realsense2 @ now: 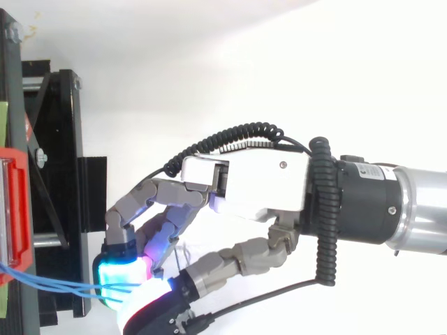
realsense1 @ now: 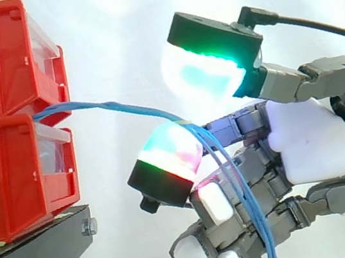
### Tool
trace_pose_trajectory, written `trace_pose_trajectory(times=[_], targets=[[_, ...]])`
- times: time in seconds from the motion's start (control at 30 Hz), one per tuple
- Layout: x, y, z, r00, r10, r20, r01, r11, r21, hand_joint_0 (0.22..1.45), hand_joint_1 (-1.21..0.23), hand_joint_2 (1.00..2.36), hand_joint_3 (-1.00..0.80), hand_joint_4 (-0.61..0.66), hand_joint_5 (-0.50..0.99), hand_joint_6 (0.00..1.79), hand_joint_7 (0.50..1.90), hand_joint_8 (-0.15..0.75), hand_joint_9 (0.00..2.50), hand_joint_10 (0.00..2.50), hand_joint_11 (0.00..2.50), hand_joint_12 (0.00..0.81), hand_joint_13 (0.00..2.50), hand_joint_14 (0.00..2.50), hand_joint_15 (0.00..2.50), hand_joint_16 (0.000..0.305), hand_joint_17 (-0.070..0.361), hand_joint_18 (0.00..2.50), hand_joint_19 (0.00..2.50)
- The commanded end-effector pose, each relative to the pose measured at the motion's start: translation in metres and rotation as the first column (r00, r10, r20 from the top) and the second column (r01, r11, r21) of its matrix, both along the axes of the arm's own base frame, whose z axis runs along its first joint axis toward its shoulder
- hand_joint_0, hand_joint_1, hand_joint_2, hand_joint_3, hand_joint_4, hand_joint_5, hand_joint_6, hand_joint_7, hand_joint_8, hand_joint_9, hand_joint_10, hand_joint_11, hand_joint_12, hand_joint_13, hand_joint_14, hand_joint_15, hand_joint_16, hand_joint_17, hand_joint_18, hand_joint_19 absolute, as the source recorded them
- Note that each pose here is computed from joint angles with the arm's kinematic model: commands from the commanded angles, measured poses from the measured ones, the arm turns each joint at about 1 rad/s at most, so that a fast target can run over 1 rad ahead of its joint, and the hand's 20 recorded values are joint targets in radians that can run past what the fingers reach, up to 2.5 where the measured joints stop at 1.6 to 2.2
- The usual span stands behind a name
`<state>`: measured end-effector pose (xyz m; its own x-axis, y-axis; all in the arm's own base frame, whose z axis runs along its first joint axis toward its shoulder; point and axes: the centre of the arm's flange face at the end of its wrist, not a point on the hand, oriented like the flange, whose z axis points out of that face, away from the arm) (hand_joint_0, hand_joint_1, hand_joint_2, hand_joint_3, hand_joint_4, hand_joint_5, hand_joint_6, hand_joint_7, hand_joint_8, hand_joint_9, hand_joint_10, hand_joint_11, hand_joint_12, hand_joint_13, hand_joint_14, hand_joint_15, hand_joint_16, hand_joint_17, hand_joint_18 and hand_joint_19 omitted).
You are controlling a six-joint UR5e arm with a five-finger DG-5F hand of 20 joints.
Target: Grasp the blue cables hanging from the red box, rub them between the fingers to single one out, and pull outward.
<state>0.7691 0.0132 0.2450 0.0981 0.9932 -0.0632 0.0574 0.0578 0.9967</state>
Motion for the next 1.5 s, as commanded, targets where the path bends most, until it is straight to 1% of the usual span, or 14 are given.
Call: trace_pose_trajectory(times=[0.0, 0.03, 0.07, 0.1, 0.27, 0.37, 0.47, 0.63, 0.77, 1.03, 1.23, 1.33, 1.4, 1.47], targets=[[0.0002, -0.0002, 0.0008, 1.0000, -0.002, -0.001, 0.002, 1.0000, -0.001, 0.50, -0.62, 1.00, -0.47, 0.13, -0.14, 0.83, 1.04, 0.316, 1.05, 0.02, 0.55, 0.390, 0.72, 0.02, 0.56, 0.051, 0.114, 0.64, 0.58], [0.0000, -0.0001, 0.0011, 1.0000, 0.000, -0.004, 0.000, 1.0000, -0.002, 0.55, -0.66, 1.01, -0.35, 0.13, -0.14, 0.83, 1.08, 0.307, 1.04, 0.02, 0.54, 0.376, 0.72, 0.02, 0.56, 0.048, 0.109, 0.62, 0.60], [0.0000, -0.0001, 0.0011, 1.0000, 0.000, -0.004, 0.000, 1.0000, -0.002, 0.57, -0.71, 1.01, -0.22, 0.14, -0.14, 0.85, 1.05, 0.332, 1.07, 0.02, 0.54, 0.405, 0.75, 0.02, 0.55, 0.054, 0.122, 0.68, 0.57], [-0.0005, -0.0014, 0.0010, 0.9999, -0.002, -0.011, 0.002, 1.0000, -0.003, 0.57, -0.72, 1.01, -0.10, 0.14, -0.13, 0.86, 1.09, 0.352, 1.09, 0.02, 0.54, 0.429, 0.77, 0.02, 0.53, 0.059, 0.134, 0.72, 0.54], [-0.0006, -0.0034, 0.0043, 0.9997, 0.000, -0.026, 0.000, 1.0000, -0.005, 0.59, -0.77, 1.01, 0.01, 0.10, -0.14, 0.88, 1.08, 0.352, 1.07, 0.02, 0.54, 0.430, 0.77, 0.02, 0.54, 0.060, 0.134, 0.73, 0.53], [-0.0006, -0.0032, 0.0065, 0.9994, 0.001, -0.034, -0.002, 1.0000, -0.007, 0.61, -0.81, 1.01, -0.03, 0.06, -0.15, 0.89, 1.01, 0.323, 1.02, 0.02, 0.56, 0.407, 0.74, 0.02, 0.54, 0.055, 0.123, 0.69, 0.55], [-0.0007, -0.0044, 0.0063, 0.9994, 0.000, -0.035, 0.000, 1.0000, -0.007, 0.64, -0.89, 1.02, -0.11, 0.00, -0.17, 0.89, 1.06, 0.282, 0.96, 0.02, 0.58, 0.360, 0.68, 0.02, 0.55, 0.046, 0.103, 0.62, 0.57], [-0.0006, -0.0056, 0.0052, 0.9993, -0.002, -0.037, 0.002, 1.0000, -0.007, 0.70, -0.93, 1.02, -0.24, -0.04, -0.18, 0.90, 1.01, 0.268, 0.93, 0.02, 0.56, 0.355, 0.68, 0.02, 0.53, 0.045, 0.102, 0.63, 0.54], [-0.0002, -0.0042, 0.0067, 0.9995, 0.001, -0.031, -0.002, 1.0000, -0.007, 0.75, -0.95, 1.01, -0.34, -0.04, -0.18, 0.91, 1.08, 0.268, 0.93, 0.02, 0.56, 0.353, 0.68, 0.02, 0.53, 0.045, 0.101, 0.64, 0.53], [-0.0005, -0.0054, 0.0052, 0.9993, 0.000, -0.037, 0.000, 1.0000, -0.009, 0.77, -0.95, 1.01, -0.41, -0.06, -0.18, 0.91, 1.04, 0.264, 0.94, 0.02, 0.56, 0.350, 0.70, 0.02, 0.53, 0.044, 0.100, 0.65, 0.53], [-0.0002, -0.0053, 0.0055, 0.9994, 0.000, -0.034, 0.000, 1.0000, -0.009, 0.75, -0.95, 1.00, -0.45, -0.04, -0.17, 0.91, 1.05, 0.260, 0.94, 0.02, 0.56, 0.350, 0.70, 0.02, 0.53, 0.044, 0.099, 0.65, 0.53], [-0.0007, -0.0055, 0.0063, 0.9994, 0.000, -0.035, 0.000, 1.0000, -0.008, 0.65, -0.93, 1.00, -0.50, 0.02, -0.16, 0.89, 1.04, 0.269, 0.96, 0.02, 0.57, 0.350, 0.70, 0.02, 0.54, 0.044, 0.099, 0.65, 0.56], [-0.0005, -0.0054, 0.0052, 0.9993, 0.000, -0.037, 0.000, 1.0000, -0.009, 0.56, -0.85, 1.00, -0.50, 0.01, -0.15, 0.88, 1.06, 0.277, 0.99, 0.02, 0.56, 0.359, 0.70, 0.02, 0.55, 0.045, 0.101, 0.64, 0.59], [-0.0007, -0.0055, 0.0063, 0.9994, 0.000, -0.035, 0.000, 1.0000, -0.008, 0.55, -0.83, 1.00, -0.49, 0.01, -0.14, 0.87, 1.07, 0.286, 1.01, 0.02, 0.55, 0.364, 0.71, 0.02, 0.55, 0.046, 0.103, 0.64, 0.59]])
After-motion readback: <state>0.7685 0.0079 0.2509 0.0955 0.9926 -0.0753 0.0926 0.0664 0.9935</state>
